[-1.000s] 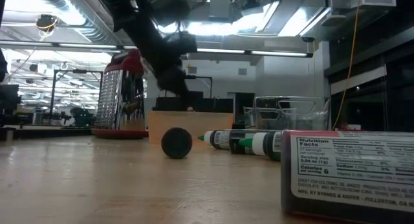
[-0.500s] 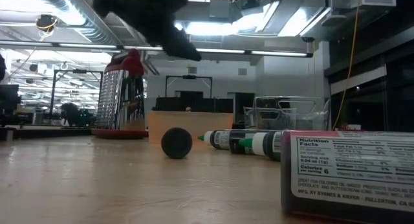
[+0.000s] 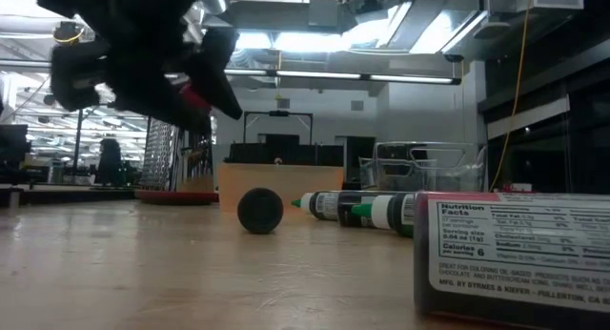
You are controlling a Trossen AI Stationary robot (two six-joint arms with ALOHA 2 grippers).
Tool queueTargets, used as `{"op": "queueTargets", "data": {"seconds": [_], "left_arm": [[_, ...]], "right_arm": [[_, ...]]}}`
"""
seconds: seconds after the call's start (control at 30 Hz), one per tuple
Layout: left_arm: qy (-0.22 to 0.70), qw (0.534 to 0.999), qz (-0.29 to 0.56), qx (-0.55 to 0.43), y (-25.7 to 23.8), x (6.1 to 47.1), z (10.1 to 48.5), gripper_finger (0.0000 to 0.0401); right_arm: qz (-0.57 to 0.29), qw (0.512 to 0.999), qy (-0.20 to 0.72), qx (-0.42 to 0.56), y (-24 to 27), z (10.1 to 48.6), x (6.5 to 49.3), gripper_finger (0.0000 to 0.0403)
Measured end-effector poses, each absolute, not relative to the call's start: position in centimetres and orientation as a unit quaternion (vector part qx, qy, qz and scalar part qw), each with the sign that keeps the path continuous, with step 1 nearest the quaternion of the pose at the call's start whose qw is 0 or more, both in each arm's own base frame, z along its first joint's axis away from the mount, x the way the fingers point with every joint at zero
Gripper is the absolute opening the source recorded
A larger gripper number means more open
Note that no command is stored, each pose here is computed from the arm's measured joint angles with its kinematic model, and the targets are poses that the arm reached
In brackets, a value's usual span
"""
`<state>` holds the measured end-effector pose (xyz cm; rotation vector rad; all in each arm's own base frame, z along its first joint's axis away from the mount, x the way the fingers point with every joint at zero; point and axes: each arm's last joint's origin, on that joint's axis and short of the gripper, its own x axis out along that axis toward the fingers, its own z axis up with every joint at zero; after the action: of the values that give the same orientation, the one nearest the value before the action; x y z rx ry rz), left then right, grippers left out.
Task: Pick & Place Food Item
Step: Put the purple food coloring into the transparent bin
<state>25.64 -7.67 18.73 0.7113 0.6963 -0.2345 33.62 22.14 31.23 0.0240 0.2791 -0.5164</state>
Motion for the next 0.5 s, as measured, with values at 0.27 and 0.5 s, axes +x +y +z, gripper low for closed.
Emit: {"op": "queueTargets", "data": {"seconds": [0.27,0.5], "left_arm": [[0.323,0.841,-0.133,0.414,-7.8,25.6,18.7,0.0212],[0.319,0.867,-0.099,0.369,-6.6,26.2,19.0,0.0212]], "right_arm": [[-0.227,0.959,0.165,0.035,20.5,31.1,34.9,0.0245],[-0.207,0.961,0.179,0.047,20.1,31.0,35.3,0.0245]]}}
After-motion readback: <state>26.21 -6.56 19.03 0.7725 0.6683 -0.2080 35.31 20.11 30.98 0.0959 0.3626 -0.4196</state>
